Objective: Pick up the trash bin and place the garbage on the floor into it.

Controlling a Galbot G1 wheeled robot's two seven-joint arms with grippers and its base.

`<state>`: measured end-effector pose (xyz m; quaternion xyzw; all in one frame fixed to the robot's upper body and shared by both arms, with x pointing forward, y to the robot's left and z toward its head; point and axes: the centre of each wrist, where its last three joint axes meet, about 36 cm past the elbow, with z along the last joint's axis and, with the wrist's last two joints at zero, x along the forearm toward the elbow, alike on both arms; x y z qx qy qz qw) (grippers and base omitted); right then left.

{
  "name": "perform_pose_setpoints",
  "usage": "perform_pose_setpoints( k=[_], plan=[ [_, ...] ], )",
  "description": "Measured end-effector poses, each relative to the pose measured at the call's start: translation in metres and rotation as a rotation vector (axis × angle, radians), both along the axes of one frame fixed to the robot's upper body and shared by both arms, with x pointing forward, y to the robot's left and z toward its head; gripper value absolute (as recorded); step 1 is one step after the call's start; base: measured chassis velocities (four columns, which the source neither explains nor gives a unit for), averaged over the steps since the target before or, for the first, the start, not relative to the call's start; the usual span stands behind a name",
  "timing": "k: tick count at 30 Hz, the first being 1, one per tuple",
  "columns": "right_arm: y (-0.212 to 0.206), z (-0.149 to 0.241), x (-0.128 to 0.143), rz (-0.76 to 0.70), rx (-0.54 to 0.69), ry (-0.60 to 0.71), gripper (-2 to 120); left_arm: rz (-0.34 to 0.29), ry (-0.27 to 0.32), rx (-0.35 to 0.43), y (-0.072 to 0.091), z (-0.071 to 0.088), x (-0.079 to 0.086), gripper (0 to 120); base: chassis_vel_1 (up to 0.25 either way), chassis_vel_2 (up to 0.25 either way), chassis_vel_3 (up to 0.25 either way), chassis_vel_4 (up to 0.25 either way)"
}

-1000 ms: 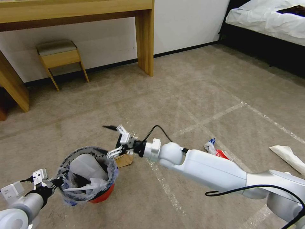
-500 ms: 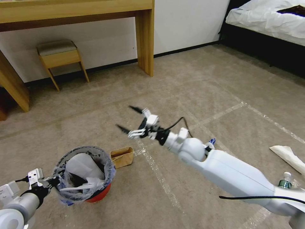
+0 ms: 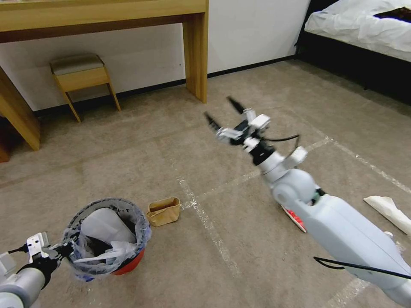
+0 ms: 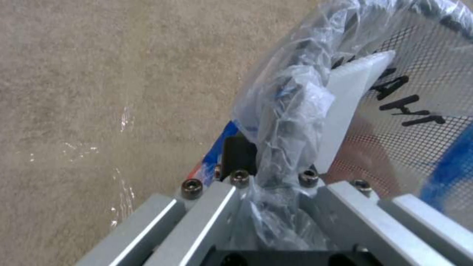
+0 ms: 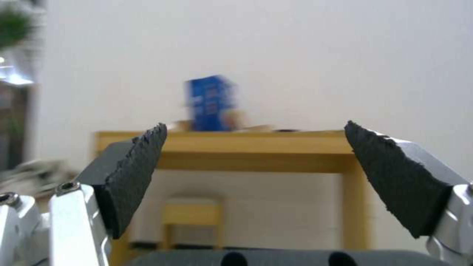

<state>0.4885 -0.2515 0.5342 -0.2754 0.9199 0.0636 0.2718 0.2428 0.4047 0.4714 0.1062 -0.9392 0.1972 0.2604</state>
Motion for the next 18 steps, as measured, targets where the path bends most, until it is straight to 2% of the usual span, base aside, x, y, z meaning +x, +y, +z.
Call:
perform_pose_setpoints(
  k=[1,4,7,8,9,10,11,14,15,17,18],
  plan=[
    [0.000,0.000,0.000,0.000,0.000,0.000,92,0.000,0.000,0.000,0.000,0.000,0.000,1,0.000,0.000,0.000,0.000],
    [-0.034,-0.003,-0.026,-0.169,0.029,0.002,92,0.003,-0.007,0.012,-0.001,0.003,-0.002,1,0.000,0.000,0.000,0.000],
    [-0.041,-0.002,-0.035,-0.213,0.032,0.005,92,0.004,-0.011,0.016,-0.001,0.004,-0.002,1,0.000,0.000,0.000,0.000],
    [-0.047,-0.001,-0.048,-0.269,0.033,0.001,92,0.007,-0.014,0.020,-0.001,0.005,-0.002,1,0.000,0.000,0.000,0.000],
    [-0.047,-0.001,-0.048,-0.269,0.033,0.001,92,0.007,-0.014,0.020,-0.001,0.005,-0.002,1,0.000,0.000,0.000,0.000],
    [-0.053,0.000,-0.064,-0.327,0.034,-0.003,92,0.010,-0.017,0.022,-0.001,0.006,-0.003,1,0.000,0.000,0.000,0.000],
    [-0.053,0.000,-0.064,-0.327,0.034,-0.003,92,0.010,-0.017,0.022,-0.001,0.006,-0.003,1,0.000,0.000,0.000,0.000],
    [-0.056,-0.015,-0.099,-0.414,0.033,0.008,92,0.018,-0.021,0.017,-0.001,0.005,-0.005,1,0.000,0.000,0.000,0.000],
    [-0.056,-0.015,-0.099,-0.414,0.033,0.008,92,0.018,-0.021,0.017,-0.001,0.005,-0.005,1,0.000,0.000,0.000,0.000],
    [-0.050,-0.028,-0.125,-0.425,0.044,0.006,92,0.024,-0.023,0.016,-0.001,0.005,-0.005,1,0.000,0.000,0.000,0.000],
    [-0.050,-0.028,-0.125,-0.425,0.044,0.006,92,0.024,-0.023,0.016,-0.001,0.005,-0.005,1,0.000,0.000,0.000,0.000]
  ],
)
